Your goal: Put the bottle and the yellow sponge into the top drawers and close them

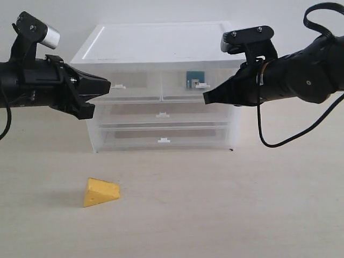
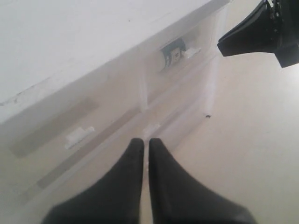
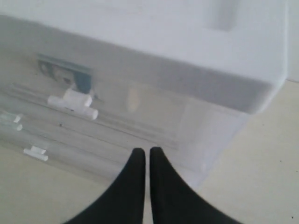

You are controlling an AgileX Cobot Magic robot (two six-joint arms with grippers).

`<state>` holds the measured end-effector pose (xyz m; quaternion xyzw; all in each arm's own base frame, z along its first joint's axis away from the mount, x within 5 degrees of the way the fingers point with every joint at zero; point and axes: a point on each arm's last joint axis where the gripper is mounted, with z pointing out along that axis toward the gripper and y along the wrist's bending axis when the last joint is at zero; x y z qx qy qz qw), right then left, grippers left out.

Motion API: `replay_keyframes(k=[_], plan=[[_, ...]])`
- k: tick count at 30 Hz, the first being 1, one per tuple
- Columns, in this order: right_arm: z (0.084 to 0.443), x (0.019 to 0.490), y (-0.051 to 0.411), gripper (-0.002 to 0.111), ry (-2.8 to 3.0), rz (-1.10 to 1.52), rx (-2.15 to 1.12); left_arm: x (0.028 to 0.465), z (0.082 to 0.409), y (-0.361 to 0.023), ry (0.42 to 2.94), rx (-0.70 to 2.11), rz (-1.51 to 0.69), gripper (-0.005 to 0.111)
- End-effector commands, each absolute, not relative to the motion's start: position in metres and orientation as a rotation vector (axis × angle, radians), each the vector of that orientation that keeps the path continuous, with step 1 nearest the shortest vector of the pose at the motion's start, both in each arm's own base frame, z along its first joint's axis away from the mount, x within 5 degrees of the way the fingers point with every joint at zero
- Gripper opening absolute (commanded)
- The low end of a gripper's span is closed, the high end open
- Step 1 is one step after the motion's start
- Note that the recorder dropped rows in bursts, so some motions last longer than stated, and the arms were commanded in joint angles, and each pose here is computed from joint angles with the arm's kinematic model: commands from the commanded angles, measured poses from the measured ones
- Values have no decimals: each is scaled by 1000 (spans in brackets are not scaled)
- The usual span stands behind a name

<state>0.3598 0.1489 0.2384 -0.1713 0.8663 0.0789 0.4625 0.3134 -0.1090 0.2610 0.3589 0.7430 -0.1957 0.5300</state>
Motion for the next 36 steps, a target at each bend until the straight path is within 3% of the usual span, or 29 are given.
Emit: replay_keyframes(k=[1, 9, 16, 29, 36], plan=[[246, 355, 156, 0, 2090, 218, -443, 308, 265, -113, 1743, 860, -545, 4], [265, 339, 174, 0, 2019, 233, -543, 306, 266, -115, 1706, 899, -554, 4], [261, 342, 175, 0, 2005, 222, -575, 307, 264, -115, 1728, 873, -577, 4], [260, 353, 150, 0, 2023, 158, -531, 323, 250, -115, 1766, 885, -532, 4], [260, 353, 149, 0, 2045, 196, -460, 335, 255, -106, 1814, 826, -377, 4]])
